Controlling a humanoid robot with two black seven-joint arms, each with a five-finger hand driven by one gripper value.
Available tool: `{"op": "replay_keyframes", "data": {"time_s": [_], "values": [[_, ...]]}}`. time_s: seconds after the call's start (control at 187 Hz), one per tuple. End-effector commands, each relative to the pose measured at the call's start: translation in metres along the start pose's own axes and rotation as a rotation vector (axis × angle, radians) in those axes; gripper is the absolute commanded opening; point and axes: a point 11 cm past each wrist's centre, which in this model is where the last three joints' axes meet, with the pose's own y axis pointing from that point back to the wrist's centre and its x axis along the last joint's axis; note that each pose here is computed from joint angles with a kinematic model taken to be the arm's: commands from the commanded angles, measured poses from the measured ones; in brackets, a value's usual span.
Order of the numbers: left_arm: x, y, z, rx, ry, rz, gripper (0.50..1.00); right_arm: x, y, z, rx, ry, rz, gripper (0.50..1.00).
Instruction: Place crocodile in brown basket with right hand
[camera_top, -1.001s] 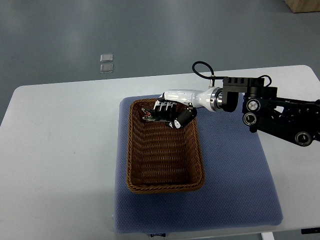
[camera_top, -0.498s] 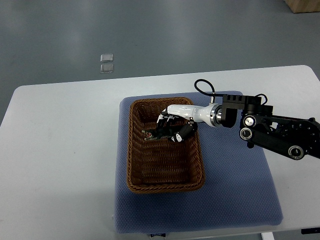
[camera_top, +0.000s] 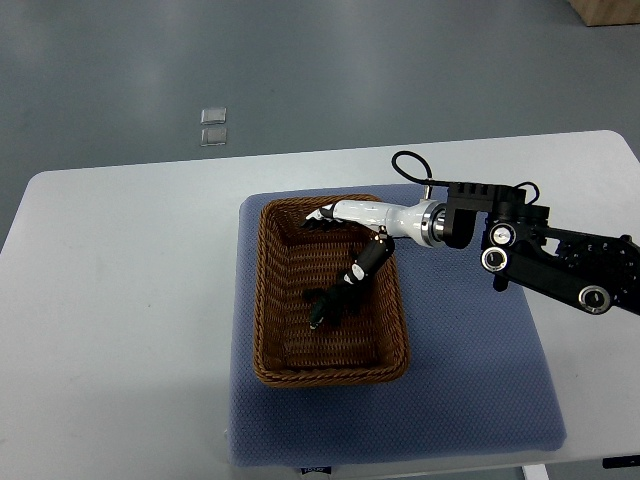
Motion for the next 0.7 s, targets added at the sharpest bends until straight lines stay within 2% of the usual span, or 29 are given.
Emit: {"op": "replay_keyframes", "data": {"time_s": [0.0, 0.294, 0.503, 0.696], "values": [[0.000, 0.000, 0.000, 0.000, 0.000, 0.000, 1.000, 0.014, 0.004, -0.004, 0.018, -0.021, 0.031, 0.897], [-0.001, 0.000, 0.000, 0.000, 0.000, -0.002, 1.000, 0.062, 0.024, -0.007, 0.097, -0.224, 0.181, 0.897], [-0.004, 0.000, 0.000, -0.001, 0.000, -0.012, 1.000, 0.075, 0.038, 0.025, 0.197, -0.647, 0.312, 0.897], [-0.008, 0.000, 0.000, -0.001, -0.002, -0.023, 1.000, 0.080, 0.042, 0.066, 0.416, -1.160, 0.510, 0.897]]}}
